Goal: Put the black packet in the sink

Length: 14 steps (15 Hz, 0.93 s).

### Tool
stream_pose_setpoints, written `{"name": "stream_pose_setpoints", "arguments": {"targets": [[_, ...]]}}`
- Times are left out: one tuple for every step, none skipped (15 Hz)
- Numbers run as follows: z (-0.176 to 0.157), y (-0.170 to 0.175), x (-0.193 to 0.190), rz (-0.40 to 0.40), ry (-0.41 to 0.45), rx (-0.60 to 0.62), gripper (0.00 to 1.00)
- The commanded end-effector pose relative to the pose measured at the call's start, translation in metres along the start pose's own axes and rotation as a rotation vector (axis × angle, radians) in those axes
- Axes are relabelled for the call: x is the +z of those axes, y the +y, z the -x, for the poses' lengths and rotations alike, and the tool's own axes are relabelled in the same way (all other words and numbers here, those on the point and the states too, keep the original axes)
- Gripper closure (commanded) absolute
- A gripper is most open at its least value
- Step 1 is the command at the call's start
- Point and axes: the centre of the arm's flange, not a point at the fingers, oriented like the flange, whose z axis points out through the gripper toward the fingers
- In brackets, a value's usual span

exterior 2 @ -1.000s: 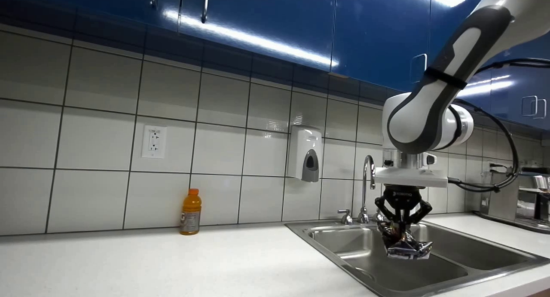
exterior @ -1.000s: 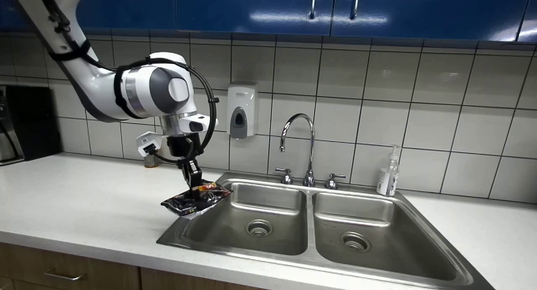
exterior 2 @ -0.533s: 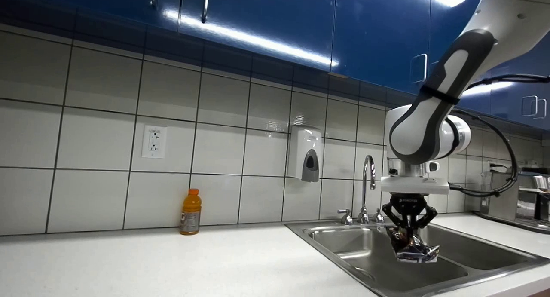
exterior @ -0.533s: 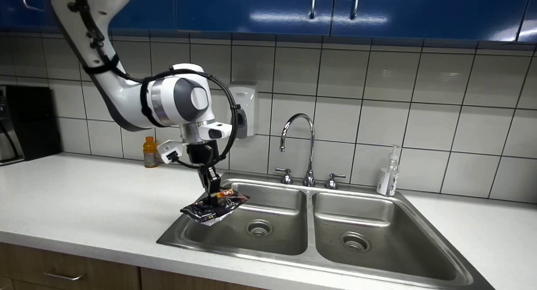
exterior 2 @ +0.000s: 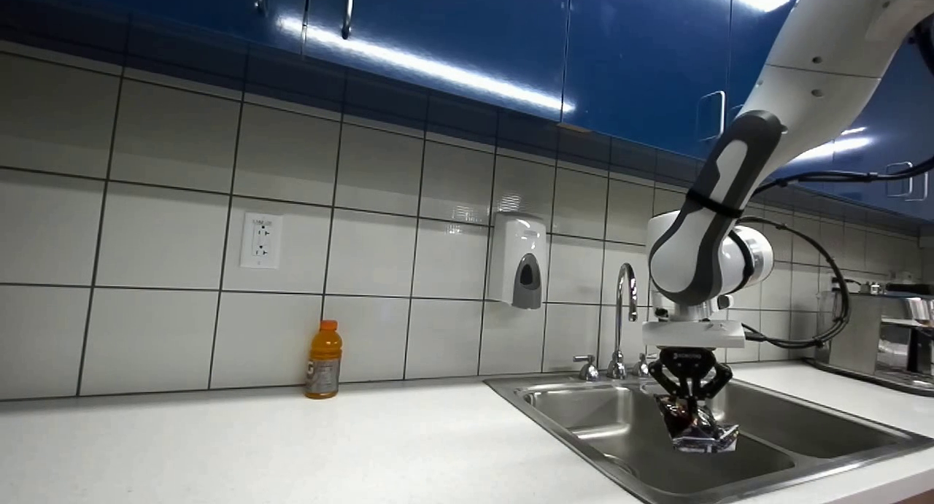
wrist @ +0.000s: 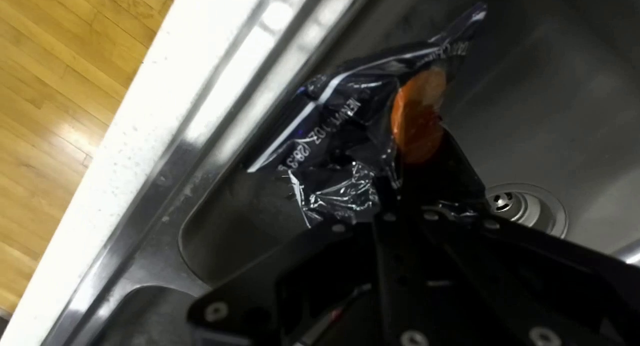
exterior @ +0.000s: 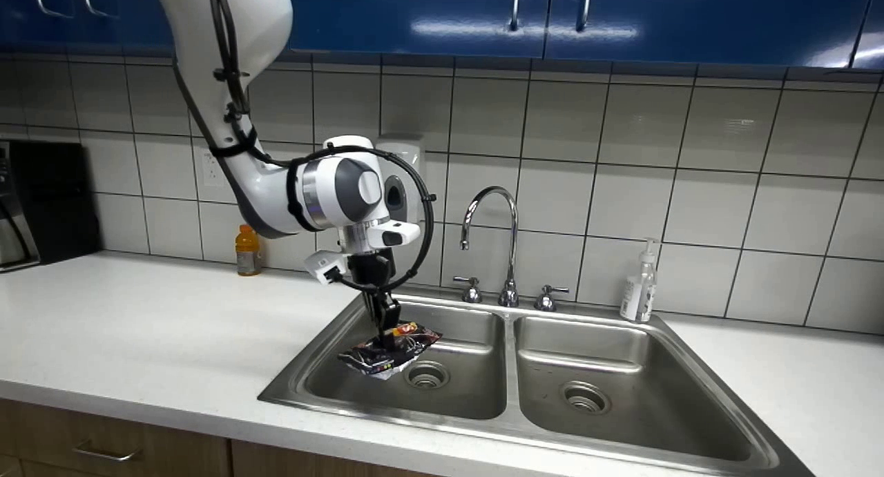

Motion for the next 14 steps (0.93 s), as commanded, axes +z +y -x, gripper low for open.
{"name": "stream_pose_setpoints", "arguments": {"targets": [[-0.03,-0.012,0.021,0.001,0.023,-0.036,1.0],[-0.034,-0.013,0.026,0.0,0.028,-0.041,1.0],[-0.038,-0.015,0.033,-0.003,0.031,-0.046,1.0],[-0.041,-0.017,0.041,-0.009,0.035,-0.049,1.0],[-0.044,-0.02,0.048,-0.015,0.036,-0.051,1.0],[-0.046,-0.021,0.056,-0.02,0.039,-0.054,1.0],[-0.047,-0.023,0.063,-0.026,0.041,-0.056,1.0],[-0.047,-0.024,0.07,-0.033,0.04,-0.055,1.0],[-0.048,-0.024,0.078,-0.038,0.041,-0.054,1.0],[-0.048,-0.025,0.084,-0.044,0.041,-0.055,1.0],[-0.048,-0.025,0.092,-0.048,0.043,-0.055,1.0],[-0.049,-0.026,0.097,-0.051,0.046,-0.056,1.0],[-0.049,-0.025,0.103,-0.055,0.047,-0.057,1.0],[-0.049,-0.025,0.108,-0.057,0.05,-0.057,1.0]]}}
